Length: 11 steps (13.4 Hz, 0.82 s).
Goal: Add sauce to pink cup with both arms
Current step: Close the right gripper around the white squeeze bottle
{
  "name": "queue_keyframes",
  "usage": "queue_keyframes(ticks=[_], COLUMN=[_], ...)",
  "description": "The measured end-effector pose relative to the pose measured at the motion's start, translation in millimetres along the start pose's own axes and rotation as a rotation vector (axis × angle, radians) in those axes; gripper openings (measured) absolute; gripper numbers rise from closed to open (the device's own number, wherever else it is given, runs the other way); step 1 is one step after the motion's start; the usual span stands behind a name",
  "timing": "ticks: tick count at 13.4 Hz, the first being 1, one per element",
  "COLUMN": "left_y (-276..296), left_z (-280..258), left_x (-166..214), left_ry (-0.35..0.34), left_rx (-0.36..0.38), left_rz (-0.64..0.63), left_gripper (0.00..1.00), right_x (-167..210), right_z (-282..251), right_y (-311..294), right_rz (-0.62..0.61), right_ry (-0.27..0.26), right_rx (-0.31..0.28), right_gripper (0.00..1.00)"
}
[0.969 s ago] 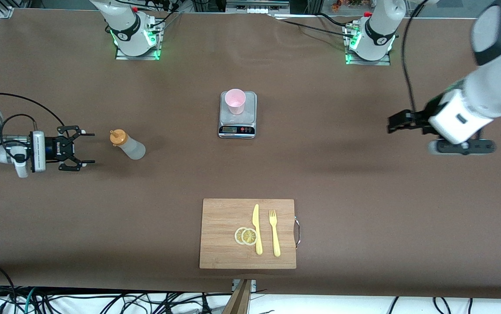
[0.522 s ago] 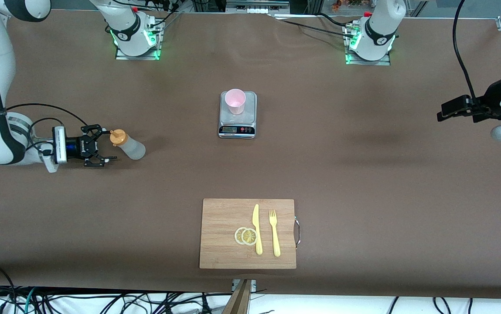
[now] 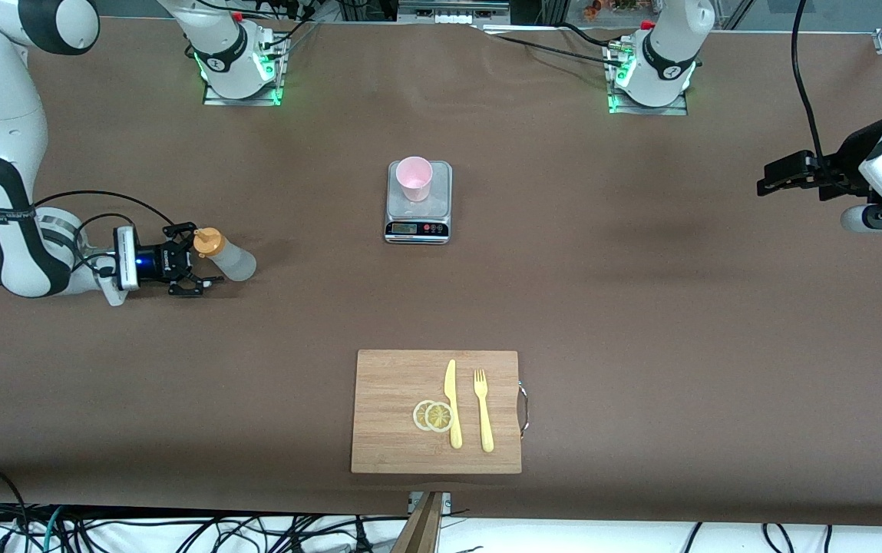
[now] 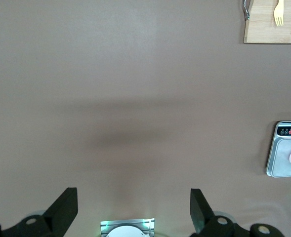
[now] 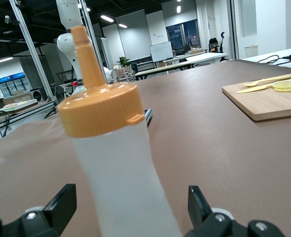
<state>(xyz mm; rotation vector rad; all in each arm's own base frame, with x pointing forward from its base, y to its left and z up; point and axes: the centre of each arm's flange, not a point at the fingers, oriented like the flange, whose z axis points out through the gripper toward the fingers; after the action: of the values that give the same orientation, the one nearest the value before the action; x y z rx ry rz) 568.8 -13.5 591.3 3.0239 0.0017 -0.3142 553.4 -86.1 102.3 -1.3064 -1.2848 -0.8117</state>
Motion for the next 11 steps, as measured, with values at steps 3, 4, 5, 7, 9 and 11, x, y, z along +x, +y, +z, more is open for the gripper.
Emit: queue_keyframes(ticks=[3,4,5,7,9,11], left_y=[0,-1,-1,-1,-1,-1], left_z=[7,10,12,14,14,14], left_x=[0,1,2,3,3,3], left_ry=[-0.016,-0.022,-0.027,-0.030,-0.031,-0.031], left_rx=[0.000,0.000,0.000,0.000,0.000,0.000], left_rz=[-0.001,-0.002,-0.003,-0.003,-0.002,-0.002], left_gripper=[1.00,1.00,1.00,1.00,1.00,1.00], right_x=[7,8,9,10,12,15], right_z=[17,21,25,33,37,35], right_y=[8,10,11,14,16,19], right_rz=[-0.013,-0.016,-0.018,-0.020,-0.023,-0.026], right_ry=[-0.005,-0.007,-0.009,-0.011,-0.014,-0.018], right_rx=[0.028,0.036,0.043,0.057,0.065,0.064], right_gripper=[1.00,1.00,1.00,1.00,0.96,0.67])
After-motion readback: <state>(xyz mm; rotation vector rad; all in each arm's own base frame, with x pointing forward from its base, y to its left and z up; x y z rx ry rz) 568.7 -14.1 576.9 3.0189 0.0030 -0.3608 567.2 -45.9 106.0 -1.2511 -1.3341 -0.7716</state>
